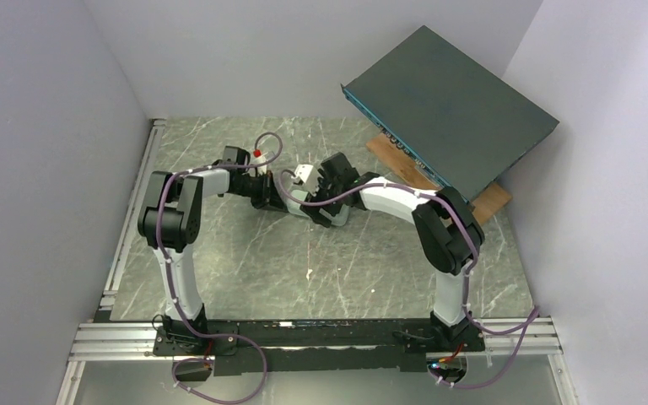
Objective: Open the umbrella
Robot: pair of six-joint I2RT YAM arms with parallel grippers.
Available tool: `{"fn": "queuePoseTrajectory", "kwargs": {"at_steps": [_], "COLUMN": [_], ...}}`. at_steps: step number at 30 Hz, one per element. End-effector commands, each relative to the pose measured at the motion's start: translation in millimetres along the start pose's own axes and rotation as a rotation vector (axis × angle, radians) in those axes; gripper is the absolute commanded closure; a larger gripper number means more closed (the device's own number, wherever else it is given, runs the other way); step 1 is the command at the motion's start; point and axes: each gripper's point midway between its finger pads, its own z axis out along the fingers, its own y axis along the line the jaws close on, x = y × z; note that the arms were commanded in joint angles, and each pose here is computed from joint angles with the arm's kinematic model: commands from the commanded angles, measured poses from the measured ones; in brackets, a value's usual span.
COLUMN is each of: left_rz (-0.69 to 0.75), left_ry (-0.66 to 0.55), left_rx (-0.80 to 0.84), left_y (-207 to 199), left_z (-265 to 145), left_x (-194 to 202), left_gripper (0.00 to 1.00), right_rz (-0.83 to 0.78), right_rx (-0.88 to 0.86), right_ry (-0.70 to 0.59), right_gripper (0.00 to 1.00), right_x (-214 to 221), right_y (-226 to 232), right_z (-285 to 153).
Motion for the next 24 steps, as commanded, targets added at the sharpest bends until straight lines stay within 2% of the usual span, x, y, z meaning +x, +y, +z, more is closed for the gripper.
{"fn": "queuePoseTrajectory", "kwargs": {"at_steps": [1,5,13,15,17,22,24], "left_rz": [0.08,0.135,0.153,0.162,0.174,0.226,0.247], "left_ry": [-0.021,-0.009,-0.014,-0.011,-0.008,-0.031,-0.047], "left_rx": [-0.018,-0.027,-0.018,-0.022,-0.029,-0.043,-0.052], "left_y": [7,11,11,11,11,7,6], "left_z": [4,4,6,4,2,-7,-10], "left_x": [-23,-27,-30,-28,-24,-16,-14], "left_gripper": [1.0,1.0,1.0,1.0,1.0,1.0,1.0], "right_rz": [0.148,0.232,0.43,0.485,0.531,0.578,0.593], "right_rx": [-0.324,-0.405,-0.48,-0.483,-0.485,-0.462,-0.467], "right_ry": [-0.011,0.0,0.041,0.058,0.086,0.135,0.145], "right_gripper": [0.1,0.12,0.18,0.22,0.31,0.64,0.81], "right_x": [-3,1,-5,1,9,28,32], "right_y": [52,32,26,24,23,22,23], "right_z": [-41,-53,-26,-17,-10,0,1]}}
